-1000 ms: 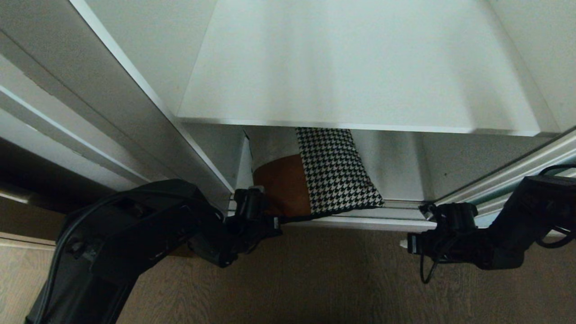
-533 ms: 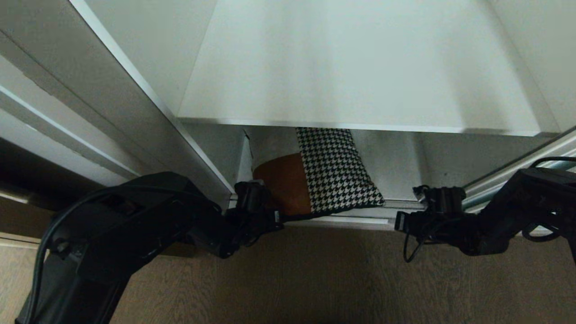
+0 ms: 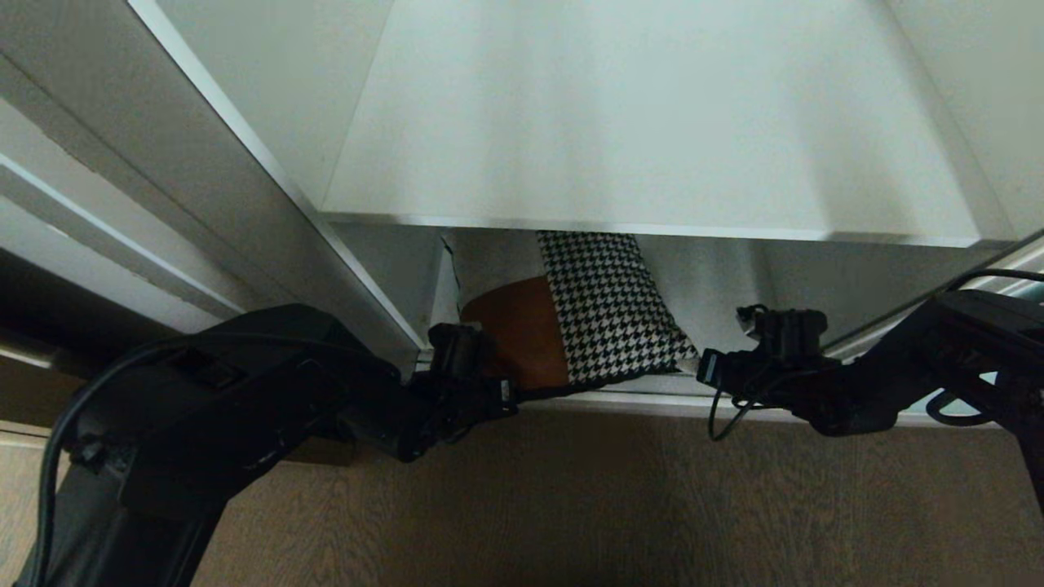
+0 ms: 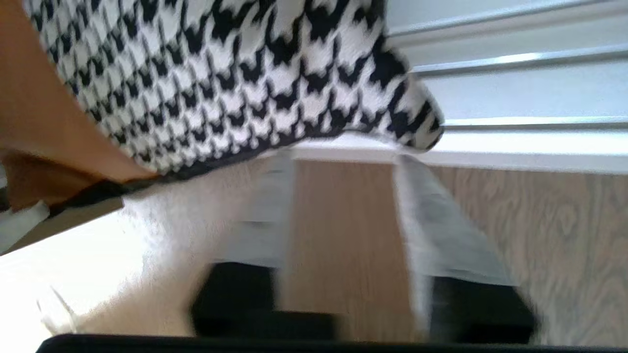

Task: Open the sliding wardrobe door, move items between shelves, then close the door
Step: Place the pillow on the higher shelf

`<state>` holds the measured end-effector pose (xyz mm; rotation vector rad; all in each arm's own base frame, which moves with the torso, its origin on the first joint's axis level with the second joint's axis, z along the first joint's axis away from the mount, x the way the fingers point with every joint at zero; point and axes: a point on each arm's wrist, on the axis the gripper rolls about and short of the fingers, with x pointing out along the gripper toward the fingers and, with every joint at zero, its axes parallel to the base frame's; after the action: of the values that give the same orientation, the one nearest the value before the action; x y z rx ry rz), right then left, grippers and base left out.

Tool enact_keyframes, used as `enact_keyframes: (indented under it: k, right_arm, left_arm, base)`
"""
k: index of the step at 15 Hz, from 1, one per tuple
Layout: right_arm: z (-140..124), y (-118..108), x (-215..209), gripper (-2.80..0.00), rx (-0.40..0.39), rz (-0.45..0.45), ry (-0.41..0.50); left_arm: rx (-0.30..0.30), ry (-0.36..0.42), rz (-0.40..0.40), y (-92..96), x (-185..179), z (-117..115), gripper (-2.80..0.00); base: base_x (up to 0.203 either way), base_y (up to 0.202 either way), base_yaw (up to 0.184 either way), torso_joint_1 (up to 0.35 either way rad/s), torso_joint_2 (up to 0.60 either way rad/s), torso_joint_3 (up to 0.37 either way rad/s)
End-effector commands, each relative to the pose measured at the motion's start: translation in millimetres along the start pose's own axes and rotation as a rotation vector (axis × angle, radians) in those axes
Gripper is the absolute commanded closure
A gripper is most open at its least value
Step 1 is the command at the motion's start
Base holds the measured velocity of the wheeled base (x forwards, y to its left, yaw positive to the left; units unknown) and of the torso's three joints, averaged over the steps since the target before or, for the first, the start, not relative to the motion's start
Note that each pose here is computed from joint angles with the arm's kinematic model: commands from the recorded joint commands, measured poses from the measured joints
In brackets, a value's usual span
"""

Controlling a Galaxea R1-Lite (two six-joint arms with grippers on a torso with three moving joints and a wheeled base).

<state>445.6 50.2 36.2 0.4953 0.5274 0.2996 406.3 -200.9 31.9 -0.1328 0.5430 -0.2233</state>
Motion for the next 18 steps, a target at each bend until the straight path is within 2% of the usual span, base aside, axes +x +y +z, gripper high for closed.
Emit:
enact_keyframes:
  k: [1,3,8,18]
  right_arm:
    - [-1,-2,5,-2.80,-0.006,0.012,-0.019]
    - [0,-5,6,-2.80,-0.014,0.021,-0.048]
    - [-2,-10,15,-2.80,-0.017,0.032,-0.048]
    - [14,-3,32,-2.80,-0.045,0.103,-0.091]
  left_arm:
    - [-0.001,0.001,0.001,0.1,-1,-1,0.00]
    - [0.001,0.001,0.001,0.0,-3,0,0.00]
    - [0.004,0.006,0.004,0.6,-9,4,0.00]
    - [0.001,0.013,0.010,4.2,-7,1,0.00]
  base:
    - [0.000,0.000,0.000,0.000,0.00,0.000]
    - [0.000,0.000,0.000,0.000,0.00,0.000]
    - [0.000,0.000,0.000,0.000,0.00,0.000]
    - [0.000,0.000,0.000,0.000,0.00,0.000]
